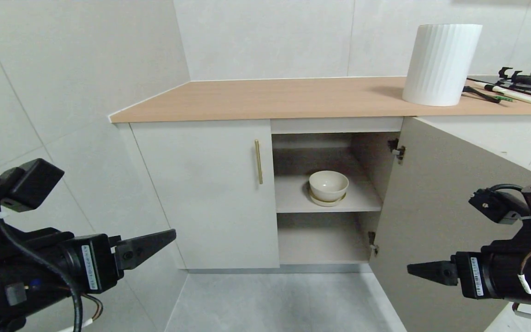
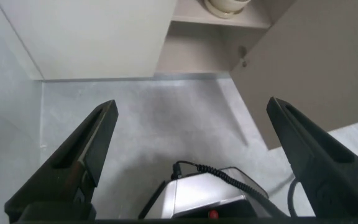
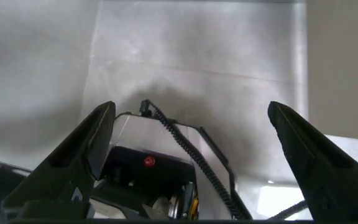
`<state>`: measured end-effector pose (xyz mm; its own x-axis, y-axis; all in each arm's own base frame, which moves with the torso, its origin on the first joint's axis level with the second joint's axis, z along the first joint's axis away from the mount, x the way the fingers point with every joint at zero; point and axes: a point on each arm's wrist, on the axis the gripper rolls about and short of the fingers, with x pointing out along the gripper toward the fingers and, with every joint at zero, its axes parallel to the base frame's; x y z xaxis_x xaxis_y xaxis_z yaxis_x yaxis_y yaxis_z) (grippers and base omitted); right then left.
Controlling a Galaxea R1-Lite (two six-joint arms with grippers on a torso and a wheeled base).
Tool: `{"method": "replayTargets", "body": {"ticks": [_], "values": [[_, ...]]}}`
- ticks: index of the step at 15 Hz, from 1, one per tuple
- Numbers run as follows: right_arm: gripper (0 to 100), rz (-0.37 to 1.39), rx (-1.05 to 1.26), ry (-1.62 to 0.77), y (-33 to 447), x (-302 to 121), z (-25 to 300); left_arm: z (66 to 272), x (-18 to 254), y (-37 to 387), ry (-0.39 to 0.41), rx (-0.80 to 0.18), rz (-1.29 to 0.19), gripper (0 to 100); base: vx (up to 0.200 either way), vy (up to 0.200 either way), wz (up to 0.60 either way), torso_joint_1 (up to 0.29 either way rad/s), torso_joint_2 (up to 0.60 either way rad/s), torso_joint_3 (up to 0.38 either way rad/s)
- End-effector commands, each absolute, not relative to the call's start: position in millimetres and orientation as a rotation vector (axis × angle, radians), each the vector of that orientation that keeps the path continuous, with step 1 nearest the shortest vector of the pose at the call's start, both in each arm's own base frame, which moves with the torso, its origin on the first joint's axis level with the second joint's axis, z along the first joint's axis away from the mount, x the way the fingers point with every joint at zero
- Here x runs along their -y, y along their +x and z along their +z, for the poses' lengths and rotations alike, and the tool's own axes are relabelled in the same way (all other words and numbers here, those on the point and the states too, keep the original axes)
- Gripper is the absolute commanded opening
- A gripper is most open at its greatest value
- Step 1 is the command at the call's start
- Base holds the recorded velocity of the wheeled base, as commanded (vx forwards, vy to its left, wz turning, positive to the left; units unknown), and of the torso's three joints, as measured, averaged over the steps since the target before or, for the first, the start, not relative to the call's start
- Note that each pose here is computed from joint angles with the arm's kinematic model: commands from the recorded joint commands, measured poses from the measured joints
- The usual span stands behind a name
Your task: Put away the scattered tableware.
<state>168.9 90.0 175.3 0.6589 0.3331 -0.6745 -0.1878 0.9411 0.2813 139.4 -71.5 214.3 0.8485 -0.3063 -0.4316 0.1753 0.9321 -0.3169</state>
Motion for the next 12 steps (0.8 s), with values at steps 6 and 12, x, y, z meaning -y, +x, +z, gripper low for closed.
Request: {"method": "replayTargets", "body": {"ticks": [6,12], "values": [[100,0.232,-0.926,0.120,164.1,-75.9,174.3,210.4,71.9,140.3,-0.266,-0.513,-0.254,100,0.000,-0.200,0.00,0.006,0.00,0.002],[100,0.099,-1.047,0.041,144.7,-53.8,205.4,209.2,72.0,140.4,-0.259,-0.515,-0.255,100,0.000,-0.033,0.00,0.000,0.00,0.000]]}}
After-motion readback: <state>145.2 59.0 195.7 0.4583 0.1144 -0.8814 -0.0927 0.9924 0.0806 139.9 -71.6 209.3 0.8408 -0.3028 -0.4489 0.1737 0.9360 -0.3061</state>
